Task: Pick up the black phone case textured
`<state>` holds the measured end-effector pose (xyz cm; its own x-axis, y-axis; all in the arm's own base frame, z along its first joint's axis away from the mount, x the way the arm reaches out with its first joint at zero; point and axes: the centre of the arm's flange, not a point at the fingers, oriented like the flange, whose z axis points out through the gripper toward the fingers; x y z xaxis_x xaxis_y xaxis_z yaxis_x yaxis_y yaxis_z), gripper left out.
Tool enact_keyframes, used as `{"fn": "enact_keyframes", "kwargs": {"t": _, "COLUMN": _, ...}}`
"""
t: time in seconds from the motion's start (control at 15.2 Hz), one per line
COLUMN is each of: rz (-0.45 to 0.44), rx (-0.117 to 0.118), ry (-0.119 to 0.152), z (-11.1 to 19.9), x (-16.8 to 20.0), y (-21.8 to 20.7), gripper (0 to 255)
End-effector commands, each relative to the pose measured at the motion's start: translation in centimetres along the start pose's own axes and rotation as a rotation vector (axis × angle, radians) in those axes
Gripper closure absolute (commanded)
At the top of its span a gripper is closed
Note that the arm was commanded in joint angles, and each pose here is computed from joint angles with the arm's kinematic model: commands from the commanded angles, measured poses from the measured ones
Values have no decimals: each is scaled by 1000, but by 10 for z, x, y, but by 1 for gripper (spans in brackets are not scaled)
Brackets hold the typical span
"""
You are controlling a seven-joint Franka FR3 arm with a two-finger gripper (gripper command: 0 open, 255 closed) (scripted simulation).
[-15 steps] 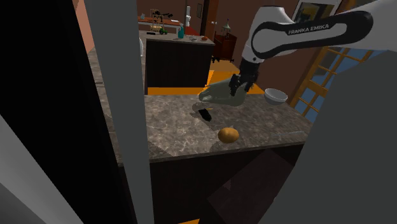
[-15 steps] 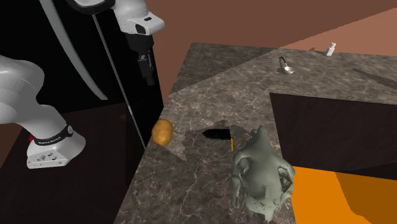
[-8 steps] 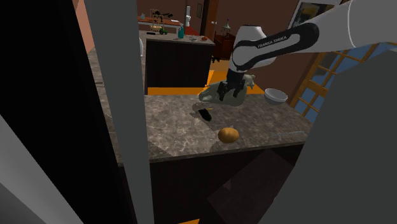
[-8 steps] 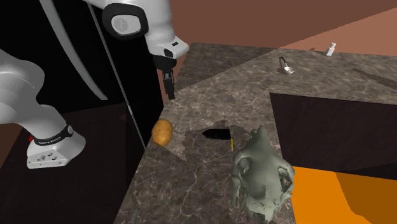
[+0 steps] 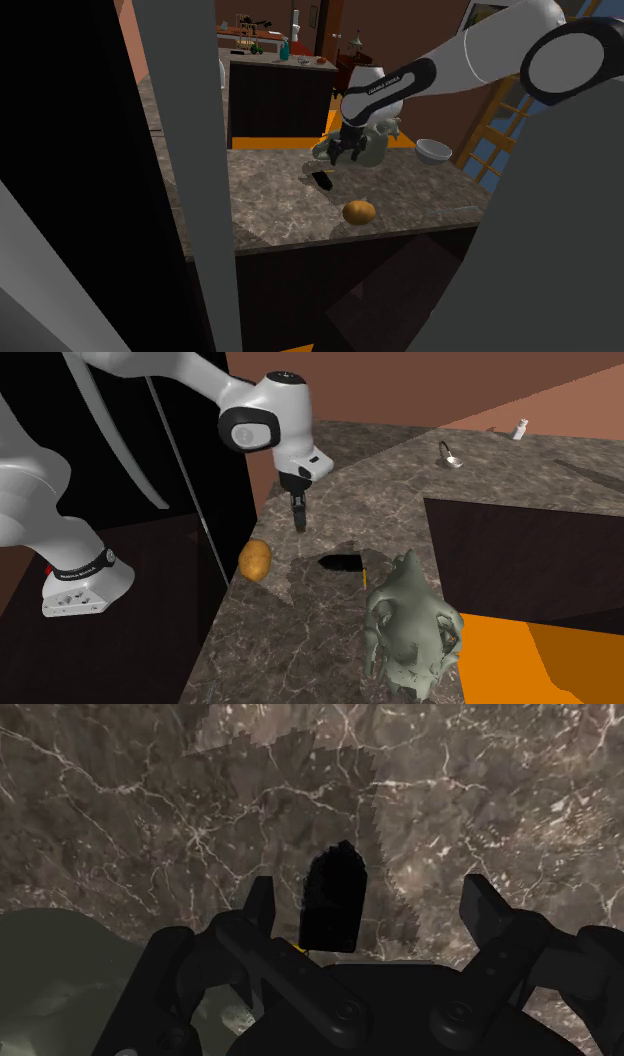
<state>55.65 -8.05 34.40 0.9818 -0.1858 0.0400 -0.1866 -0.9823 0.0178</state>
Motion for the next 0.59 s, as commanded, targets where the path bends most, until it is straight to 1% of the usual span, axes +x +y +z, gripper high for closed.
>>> {"fn": "enact_keyframes", "kwargs": {"t": 0.0, "rz": 12, "rx": 0, "ry": -4, "z": 20, "x": 19, "y": 1, "gripper": 0}}
{"fn": "enact_keyframes", "kwargs": {"t": 0.53, "rz": 59, "rx": 3, "ry": -20, "z": 103, "x": 87, "y": 11, "gripper": 0}}
